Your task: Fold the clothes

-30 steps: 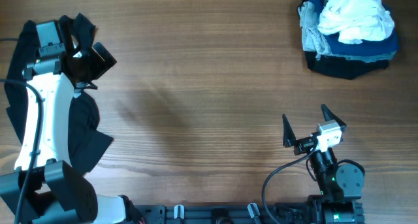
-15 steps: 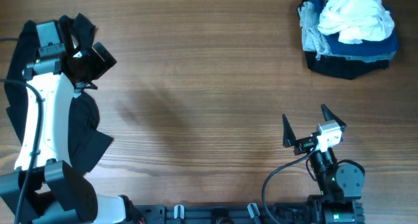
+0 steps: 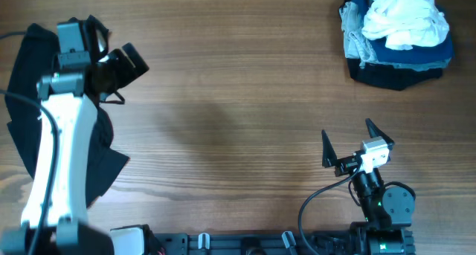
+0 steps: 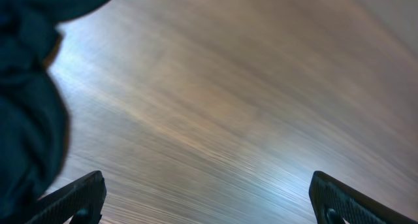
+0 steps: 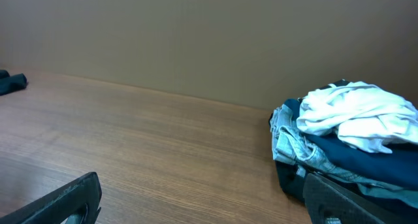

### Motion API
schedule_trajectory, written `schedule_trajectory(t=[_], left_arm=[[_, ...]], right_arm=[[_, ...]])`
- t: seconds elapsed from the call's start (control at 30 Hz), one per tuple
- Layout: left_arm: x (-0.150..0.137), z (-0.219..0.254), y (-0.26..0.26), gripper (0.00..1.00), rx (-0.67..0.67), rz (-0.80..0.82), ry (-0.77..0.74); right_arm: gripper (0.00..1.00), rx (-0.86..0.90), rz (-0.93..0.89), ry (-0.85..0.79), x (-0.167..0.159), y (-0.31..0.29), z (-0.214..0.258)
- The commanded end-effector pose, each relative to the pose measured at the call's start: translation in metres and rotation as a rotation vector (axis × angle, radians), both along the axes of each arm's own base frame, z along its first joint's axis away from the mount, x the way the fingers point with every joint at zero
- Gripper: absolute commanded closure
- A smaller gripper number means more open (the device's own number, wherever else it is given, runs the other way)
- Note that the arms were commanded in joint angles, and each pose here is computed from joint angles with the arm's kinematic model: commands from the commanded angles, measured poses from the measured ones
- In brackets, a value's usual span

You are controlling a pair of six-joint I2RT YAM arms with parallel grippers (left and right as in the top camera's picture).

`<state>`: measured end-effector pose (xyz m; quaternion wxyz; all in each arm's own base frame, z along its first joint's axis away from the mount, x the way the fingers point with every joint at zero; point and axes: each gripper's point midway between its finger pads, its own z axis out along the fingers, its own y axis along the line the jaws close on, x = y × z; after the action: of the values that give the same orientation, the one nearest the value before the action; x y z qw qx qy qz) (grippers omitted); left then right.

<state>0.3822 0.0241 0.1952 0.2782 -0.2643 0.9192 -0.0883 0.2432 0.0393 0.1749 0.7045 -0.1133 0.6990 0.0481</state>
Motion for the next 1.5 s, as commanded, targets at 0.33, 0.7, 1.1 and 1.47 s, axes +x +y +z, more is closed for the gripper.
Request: schedule_trajectory(t=[0.33, 0.7, 1.1, 1.47], left_arm=[[-0.049, 0.096, -0.02, 0.0, 0.104, -0.101, -0.492], [-0.092, 0.069, -0.034, 0.0, 0.151, -0.15, -0.826], [-0.127, 0.044, -0.036, 0.0, 0.163, -0.141, -0.986], [-0.143, 0.058, -0.035, 0.0, 0.171, -0.129, -1.091]], right_arm=[[0.0, 0.017, -0.014, -0.01, 0.0, -0.002, 0.003], [0.0, 0.017, -0.014, -0.01, 0.0, -0.002, 0.003], [0.0, 0.017, -0.013, -0.01, 0.0, -0.002, 0.003], [0.0, 0.017, -0.014, -0.01, 0.0, -0.002, 0.003]])
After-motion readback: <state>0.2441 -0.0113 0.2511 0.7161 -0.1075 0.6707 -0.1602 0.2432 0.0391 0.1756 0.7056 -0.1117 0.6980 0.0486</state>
